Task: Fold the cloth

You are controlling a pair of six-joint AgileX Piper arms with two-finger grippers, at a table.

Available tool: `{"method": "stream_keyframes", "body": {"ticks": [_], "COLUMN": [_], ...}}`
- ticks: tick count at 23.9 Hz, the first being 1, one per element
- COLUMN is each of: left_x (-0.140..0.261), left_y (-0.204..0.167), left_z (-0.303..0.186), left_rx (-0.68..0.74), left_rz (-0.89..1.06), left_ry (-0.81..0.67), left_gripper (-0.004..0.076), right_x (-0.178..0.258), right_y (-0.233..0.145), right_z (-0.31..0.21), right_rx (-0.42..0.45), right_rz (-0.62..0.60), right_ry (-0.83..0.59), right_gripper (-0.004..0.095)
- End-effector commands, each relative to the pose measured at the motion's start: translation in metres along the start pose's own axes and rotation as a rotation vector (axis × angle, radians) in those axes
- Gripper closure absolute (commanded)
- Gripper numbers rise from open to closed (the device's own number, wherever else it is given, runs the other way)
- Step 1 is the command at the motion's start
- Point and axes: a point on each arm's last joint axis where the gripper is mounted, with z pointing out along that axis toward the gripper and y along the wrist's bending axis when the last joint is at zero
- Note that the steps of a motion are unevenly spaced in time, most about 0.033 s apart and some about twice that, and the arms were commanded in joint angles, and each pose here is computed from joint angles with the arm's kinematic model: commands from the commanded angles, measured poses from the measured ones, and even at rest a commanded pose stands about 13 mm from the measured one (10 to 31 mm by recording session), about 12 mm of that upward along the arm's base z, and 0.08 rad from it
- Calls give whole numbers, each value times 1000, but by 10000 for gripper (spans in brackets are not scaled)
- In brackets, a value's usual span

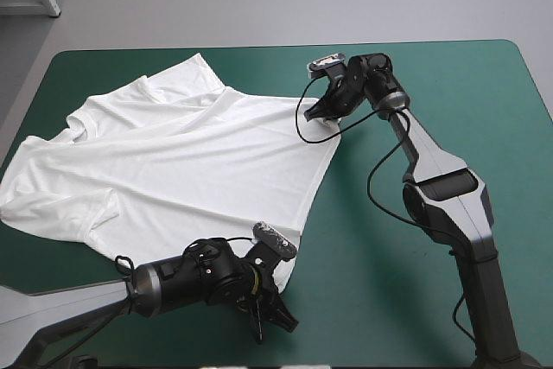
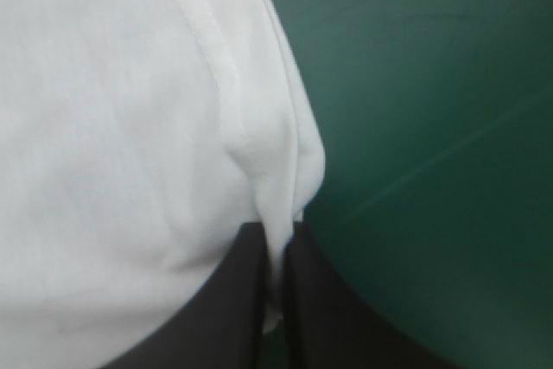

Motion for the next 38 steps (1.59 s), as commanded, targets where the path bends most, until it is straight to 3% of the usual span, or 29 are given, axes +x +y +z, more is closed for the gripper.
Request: {"method": "stream_keyframes", "body": {"ticks": [1, 3, 11, 14, 20, 24, 30, 32, 38], "left_x": [-9, -9, -26, -41, -61, -60, -24, -14, 2], "left_y": [-4, -3, -1, 2, 29, 45, 69, 72, 72], "left_z": [-12, -12, -53, -99, -234, -334, -444, -468, -503], "left_rx": [24, 11, -27, -88, -430, -588, -752, -805, -838], "left_rz": [6, 21, 67, 88, 82, 75, 17, 31, 81], "left_ry": [-78, -78, -223, -329, -516, -789, -1154, -1277, -1508], "left_gripper": [704, 704, 704, 704, 704, 704, 704, 704, 704], "right_x": [-26, -31, -43, -44, -41, -29, 21, 39, 75], "right_y": [6, 6, 14, 18, 27, 42, 81, 87, 99], "right_z": [-75, -102, -170, -191, -254, -336, -495, -526, -571], "right_rx": [39, 88, 116, 115, 136, 150, 104, 112, 146], "right_rz": [-26, -47, -64, -64, -78, -93, -148, -154, -196], "right_ry": [-159, -204, -369, -409, -542, -743, -1300, -1400, -1518], "right_gripper": [925, 925, 925, 925, 925, 925, 925, 925, 925]}}
